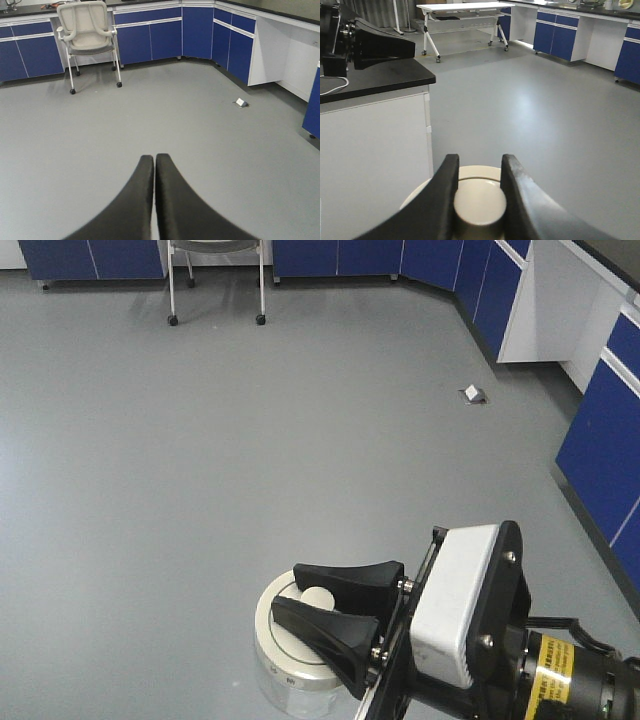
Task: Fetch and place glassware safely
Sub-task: 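Hold the jar in the right gripper while driving to the black bench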
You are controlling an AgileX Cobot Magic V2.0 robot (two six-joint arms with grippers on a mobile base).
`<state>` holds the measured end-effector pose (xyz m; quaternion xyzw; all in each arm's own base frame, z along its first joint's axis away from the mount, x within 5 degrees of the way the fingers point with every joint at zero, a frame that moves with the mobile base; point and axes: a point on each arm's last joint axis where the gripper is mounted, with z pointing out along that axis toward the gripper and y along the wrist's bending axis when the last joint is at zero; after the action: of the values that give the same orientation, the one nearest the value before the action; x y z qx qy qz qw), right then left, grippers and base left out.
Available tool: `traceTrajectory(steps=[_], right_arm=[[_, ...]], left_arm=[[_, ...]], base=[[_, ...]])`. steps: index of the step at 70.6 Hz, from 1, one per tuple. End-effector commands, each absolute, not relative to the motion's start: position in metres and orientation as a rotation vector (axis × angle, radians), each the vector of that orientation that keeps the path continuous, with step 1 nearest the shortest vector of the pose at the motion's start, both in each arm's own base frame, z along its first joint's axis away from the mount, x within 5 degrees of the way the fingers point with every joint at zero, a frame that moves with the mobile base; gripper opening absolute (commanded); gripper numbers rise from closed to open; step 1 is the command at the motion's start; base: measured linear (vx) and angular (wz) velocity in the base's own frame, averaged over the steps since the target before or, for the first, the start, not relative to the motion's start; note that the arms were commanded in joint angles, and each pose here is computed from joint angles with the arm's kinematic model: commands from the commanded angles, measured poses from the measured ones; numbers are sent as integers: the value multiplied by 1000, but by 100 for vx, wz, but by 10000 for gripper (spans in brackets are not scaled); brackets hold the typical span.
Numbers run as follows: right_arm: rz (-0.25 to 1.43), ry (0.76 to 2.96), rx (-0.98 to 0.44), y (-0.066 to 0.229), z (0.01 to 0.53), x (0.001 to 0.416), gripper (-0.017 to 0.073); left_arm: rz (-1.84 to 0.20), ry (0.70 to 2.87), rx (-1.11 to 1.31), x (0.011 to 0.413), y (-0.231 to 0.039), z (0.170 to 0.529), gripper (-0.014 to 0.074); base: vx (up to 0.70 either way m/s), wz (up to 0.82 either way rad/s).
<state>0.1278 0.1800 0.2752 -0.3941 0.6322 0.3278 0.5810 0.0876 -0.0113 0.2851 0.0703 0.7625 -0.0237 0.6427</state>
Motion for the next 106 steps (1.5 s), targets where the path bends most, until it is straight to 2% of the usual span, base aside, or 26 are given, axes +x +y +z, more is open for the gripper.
traceTrajectory(steps=[1,106], right_arm=[[835,1339,-869,181,298,125,-3],[835,1339,-869,181,298,125,-3]], left_arm=[[-76,1649,149,88,-12,300,-7],[-76,1648,149,88,-12,300,-7]], base=[[51,-2],[52,4]])
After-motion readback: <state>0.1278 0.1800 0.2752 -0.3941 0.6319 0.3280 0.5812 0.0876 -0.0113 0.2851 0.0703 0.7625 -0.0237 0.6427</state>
